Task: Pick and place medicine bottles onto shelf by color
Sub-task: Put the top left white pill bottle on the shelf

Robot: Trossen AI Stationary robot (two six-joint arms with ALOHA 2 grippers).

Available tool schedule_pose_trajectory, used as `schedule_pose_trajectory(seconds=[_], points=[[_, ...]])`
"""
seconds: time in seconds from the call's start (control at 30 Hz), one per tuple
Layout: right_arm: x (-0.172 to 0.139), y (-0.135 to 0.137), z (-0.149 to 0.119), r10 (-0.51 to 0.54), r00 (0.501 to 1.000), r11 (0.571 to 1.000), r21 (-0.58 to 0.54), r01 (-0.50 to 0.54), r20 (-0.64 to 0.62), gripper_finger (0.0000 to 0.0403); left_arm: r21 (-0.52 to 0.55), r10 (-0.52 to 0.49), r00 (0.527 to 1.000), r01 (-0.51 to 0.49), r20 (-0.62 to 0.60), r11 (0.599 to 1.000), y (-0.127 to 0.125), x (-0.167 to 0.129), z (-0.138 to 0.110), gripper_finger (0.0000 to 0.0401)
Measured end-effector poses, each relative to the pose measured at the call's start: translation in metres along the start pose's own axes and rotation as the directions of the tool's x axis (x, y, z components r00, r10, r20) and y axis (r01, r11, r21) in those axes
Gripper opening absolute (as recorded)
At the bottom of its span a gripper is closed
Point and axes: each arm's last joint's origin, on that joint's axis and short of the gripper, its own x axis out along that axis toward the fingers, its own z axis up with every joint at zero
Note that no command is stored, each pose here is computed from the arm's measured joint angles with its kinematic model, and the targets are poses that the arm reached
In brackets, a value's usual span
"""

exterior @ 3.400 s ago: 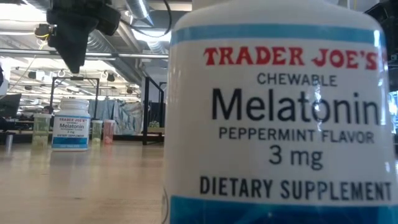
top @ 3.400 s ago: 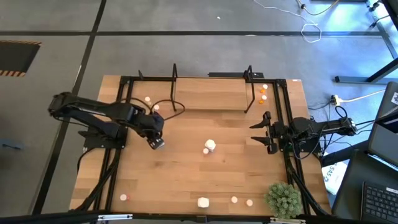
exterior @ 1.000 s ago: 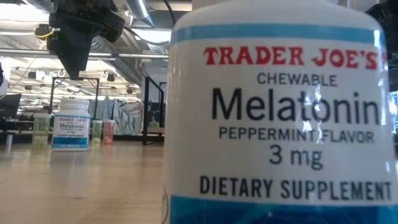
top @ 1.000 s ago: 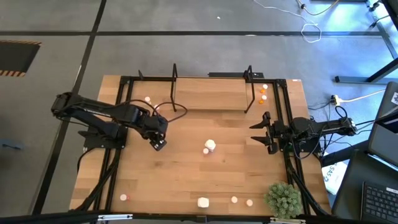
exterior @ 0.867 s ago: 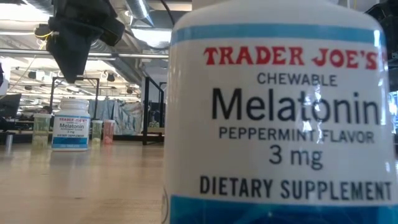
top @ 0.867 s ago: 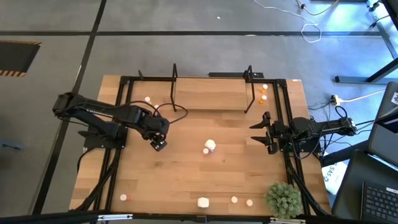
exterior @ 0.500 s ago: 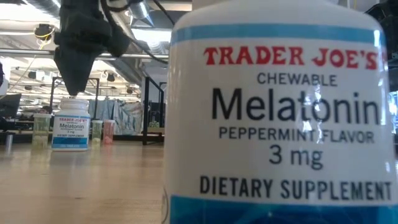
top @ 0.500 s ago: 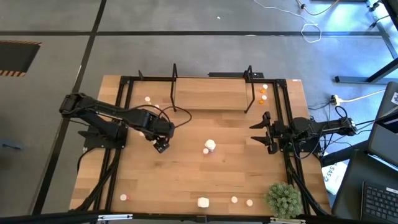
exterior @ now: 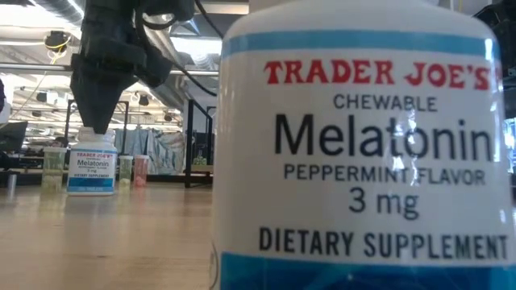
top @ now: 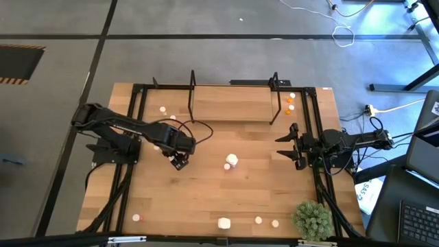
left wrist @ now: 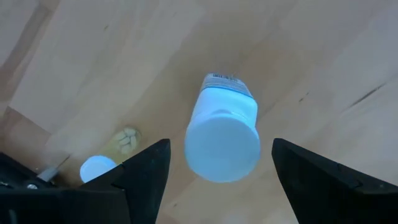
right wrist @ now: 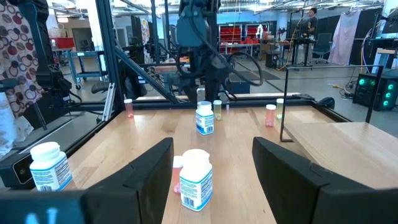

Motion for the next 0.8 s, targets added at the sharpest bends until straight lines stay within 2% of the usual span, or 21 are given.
schedule_pose_trajectory(seconds=[0.8], points=[[0.000, 0.000, 0.000, 0.000, 1.000, 1.000, 0.000, 0.000, 0.000, 0.0223, -0.002, 0.051, 0.999, -0.051, -0.008, 0.999, -0.001, 0.012, -0.001, 0.0274]])
